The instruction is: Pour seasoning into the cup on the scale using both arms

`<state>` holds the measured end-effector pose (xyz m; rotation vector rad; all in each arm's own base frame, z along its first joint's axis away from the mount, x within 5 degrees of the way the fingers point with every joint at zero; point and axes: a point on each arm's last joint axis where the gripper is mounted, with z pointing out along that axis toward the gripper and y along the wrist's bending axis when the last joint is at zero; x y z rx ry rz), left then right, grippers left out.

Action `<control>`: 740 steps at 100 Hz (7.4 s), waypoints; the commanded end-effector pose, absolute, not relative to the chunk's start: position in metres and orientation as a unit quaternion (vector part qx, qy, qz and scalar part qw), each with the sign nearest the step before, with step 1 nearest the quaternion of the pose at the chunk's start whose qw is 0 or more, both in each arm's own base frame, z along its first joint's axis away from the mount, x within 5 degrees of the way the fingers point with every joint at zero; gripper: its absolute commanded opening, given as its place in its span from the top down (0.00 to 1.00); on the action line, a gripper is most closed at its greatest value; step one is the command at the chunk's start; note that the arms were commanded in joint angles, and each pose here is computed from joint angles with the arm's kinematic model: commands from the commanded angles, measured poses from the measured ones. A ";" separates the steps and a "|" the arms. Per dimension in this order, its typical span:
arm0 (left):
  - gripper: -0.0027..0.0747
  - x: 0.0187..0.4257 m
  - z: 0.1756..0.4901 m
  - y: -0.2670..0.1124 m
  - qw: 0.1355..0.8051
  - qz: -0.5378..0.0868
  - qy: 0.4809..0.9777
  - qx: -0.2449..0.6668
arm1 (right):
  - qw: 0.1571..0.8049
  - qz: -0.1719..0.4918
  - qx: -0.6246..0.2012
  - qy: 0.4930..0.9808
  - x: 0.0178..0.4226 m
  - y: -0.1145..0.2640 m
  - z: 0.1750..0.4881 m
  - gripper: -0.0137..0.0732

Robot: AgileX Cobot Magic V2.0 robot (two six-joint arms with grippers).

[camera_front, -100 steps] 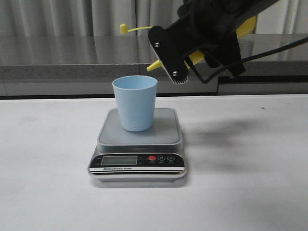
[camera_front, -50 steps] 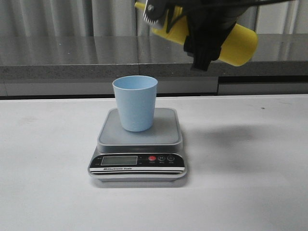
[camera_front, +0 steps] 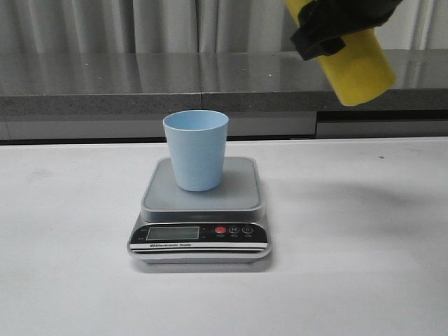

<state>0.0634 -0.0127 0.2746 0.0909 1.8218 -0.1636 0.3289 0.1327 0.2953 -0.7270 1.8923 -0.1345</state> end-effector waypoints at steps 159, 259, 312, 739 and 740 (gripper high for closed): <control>0.99 0.065 0.289 -0.012 0.643 -0.080 0.761 0.027 | 0.664 0.128 -0.107 0.729 0.335 0.067 0.172 0.62; 0.99 0.065 0.289 -0.012 0.643 -0.080 0.761 0.027 | 0.668 0.155 -0.077 0.724 0.290 0.060 0.195 0.10; 0.99 0.065 0.289 -0.012 0.643 -0.080 0.761 0.027 | 0.645 0.130 -0.018 0.753 0.197 0.036 0.206 0.72; 0.99 0.067 0.280 -0.012 0.634 -0.079 0.769 0.026 | 0.730 -0.042 -0.009 0.682 0.054 -0.002 0.208 0.91; 0.99 0.067 0.279 -0.012 0.633 -0.079 0.770 0.026 | 0.730 -0.042 -0.009 0.682 0.054 -0.002 0.208 0.91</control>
